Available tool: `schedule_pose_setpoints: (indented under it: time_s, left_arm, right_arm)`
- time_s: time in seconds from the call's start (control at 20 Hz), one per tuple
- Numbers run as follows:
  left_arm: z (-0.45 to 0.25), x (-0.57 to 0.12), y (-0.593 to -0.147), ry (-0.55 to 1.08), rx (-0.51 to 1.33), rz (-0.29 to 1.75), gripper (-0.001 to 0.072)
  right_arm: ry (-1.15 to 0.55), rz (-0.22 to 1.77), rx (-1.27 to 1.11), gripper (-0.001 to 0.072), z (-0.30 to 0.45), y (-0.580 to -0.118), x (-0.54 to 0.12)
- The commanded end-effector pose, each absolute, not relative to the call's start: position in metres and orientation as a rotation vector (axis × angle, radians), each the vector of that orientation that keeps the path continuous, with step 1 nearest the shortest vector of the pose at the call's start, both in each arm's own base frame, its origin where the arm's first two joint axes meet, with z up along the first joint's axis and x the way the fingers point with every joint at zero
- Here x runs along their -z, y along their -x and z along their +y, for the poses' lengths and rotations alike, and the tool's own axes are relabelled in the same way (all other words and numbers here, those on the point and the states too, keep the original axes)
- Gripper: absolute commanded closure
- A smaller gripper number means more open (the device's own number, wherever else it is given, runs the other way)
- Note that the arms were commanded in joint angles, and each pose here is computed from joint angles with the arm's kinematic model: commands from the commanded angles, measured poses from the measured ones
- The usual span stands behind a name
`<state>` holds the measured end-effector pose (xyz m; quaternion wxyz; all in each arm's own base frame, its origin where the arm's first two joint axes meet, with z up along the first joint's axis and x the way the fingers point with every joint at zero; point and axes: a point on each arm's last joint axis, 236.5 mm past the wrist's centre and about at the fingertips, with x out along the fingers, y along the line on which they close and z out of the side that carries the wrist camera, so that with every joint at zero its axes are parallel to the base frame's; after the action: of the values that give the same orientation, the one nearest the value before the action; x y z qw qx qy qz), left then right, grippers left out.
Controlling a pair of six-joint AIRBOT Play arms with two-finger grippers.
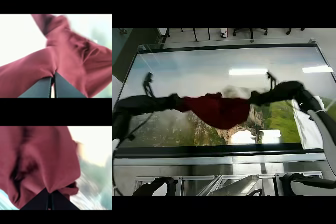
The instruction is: Fold the shirts.
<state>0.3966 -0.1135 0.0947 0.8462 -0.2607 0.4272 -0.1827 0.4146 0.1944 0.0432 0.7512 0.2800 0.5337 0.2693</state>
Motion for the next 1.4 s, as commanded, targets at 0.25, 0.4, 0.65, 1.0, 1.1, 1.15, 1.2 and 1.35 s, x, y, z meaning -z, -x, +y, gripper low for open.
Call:
schedule_pose_setpoints:
  time_s: [0.25,0.4,0.65,1.0,1.1,1.15,1.2,1.35]
  left_arm:
    - [-0.098,-0.492,-0.272,0.348,0.480,-0.033,0.0693]
    - [-0.104,-0.577,-0.192,0.267,0.509,-0.291,0.0693]
    - [-0.099,-0.577,-0.195,0.212,0.459,-0.233,0.0693]
    - [-0.106,-0.271,-0.356,0.400,0.506,0.829,0.0693]
    - [-0.106,-0.170,-0.375,0.485,0.477,1.040,0.0693]
    - [-0.105,-0.121,-0.384,0.524,0.445,1.103,0.0693]
    - [-0.104,-0.079,-0.393,0.560,0.403,1.142,0.0693]
    - [-0.097,0.012,-0.417,0.628,0.280,1.206,0.0692]
  right_arm:
    - [-0.280,0.109,-0.761,0.0691,0.166,-0.297,-0.489]
    - [-0.176,-0.110,-0.761,0.0692,0.161,-0.221,-0.554]
    - [-0.124,-0.004,-0.659,0.0691,0.145,-0.228,-0.527]
    - [-0.267,0.871,-0.734,0.0690,0.187,-0.340,-0.248]
    - [-0.343,1.052,-0.680,0.0690,0.203,-0.362,-0.134]
    - [-0.390,1.119,-0.611,0.0691,0.205,-0.373,-0.075]
    - [-0.426,1.168,-0.542,0.0691,0.202,-0.381,-0.027]
    - [-0.546,1.272,-0.429,0.0691,0.192,-0.402,0.049]
